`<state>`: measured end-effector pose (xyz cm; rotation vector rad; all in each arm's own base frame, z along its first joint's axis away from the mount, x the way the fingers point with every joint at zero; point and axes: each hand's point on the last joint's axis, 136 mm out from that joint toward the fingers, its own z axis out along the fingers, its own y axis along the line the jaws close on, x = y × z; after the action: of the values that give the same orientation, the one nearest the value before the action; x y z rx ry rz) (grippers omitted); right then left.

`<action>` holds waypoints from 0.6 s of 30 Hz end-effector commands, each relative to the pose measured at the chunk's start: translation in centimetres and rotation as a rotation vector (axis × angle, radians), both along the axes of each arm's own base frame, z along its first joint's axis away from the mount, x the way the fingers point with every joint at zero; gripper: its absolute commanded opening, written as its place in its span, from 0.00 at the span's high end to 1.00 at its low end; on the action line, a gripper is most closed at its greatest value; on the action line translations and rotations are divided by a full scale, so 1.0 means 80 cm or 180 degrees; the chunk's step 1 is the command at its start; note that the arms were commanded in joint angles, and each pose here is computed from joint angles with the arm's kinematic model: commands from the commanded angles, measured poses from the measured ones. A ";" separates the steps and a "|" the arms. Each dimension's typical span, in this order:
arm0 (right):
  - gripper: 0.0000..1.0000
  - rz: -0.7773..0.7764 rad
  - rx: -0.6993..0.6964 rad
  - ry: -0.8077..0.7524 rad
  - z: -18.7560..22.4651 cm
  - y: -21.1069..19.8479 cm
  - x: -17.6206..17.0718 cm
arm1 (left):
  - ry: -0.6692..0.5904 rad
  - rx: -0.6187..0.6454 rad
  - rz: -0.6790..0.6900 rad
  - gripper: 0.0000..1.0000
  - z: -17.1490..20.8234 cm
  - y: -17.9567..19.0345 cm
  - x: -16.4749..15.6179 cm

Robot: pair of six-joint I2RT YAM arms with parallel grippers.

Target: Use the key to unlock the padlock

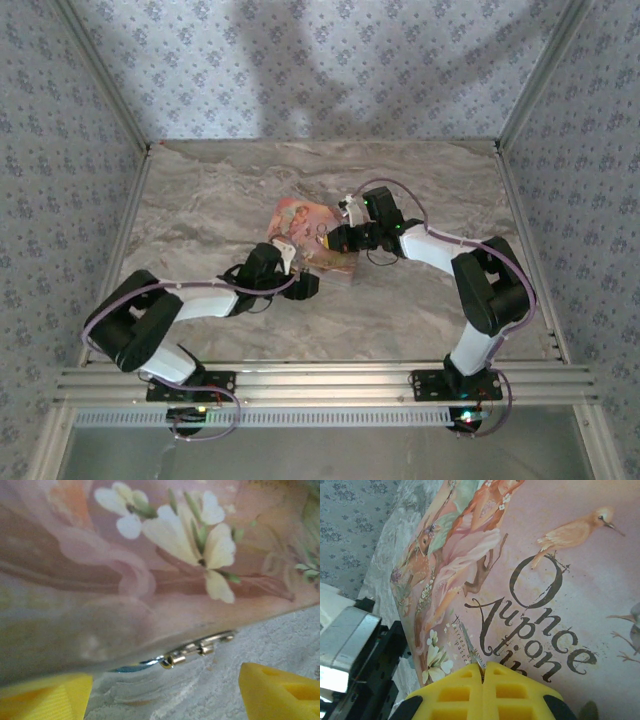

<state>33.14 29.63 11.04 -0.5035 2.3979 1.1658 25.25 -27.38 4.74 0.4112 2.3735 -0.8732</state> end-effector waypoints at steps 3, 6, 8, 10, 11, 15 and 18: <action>1.00 -0.0088 -0.0371 0.0289 -0.046 -0.019 -0.018 | -0.0219 -0.0043 -0.0007 0.24 0.008 -0.013 0.011; 1.00 -0.0083 -0.0374 0.0290 -0.046 -0.019 -0.018 | -0.0206 -0.0050 -0.0010 0.26 0.006 -0.017 0.011; 1.00 -0.0080 -0.0380 0.0293 -0.046 -0.019 -0.019 | -0.0206 -0.0043 0.0005 0.28 0.005 -0.019 0.012; 1.00 -0.0078 -0.0378 0.0294 -0.046 -0.019 -0.019 | -0.0223 -0.0032 0.0038 0.31 0.006 -0.020 0.014; 1.00 -0.0075 -0.0380 0.0298 -0.046 -0.018 -0.019 | -0.0228 -0.0022 0.0051 0.31 0.006 -0.020 0.014; 1.00 -0.0073 -0.0379 0.0297 -0.046 -0.018 -0.020 | -0.0273 -0.0023 0.0081 0.36 0.010 -0.022 0.016; 1.00 -0.0074 -0.0385 0.0300 -0.046 -0.019 -0.021 | -0.0309 -0.0025 0.0108 0.39 0.014 -0.023 0.018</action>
<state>33.09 29.68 11.00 -0.5087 2.3980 1.1606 25.53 -28.38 4.18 0.4168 2.3455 -0.8226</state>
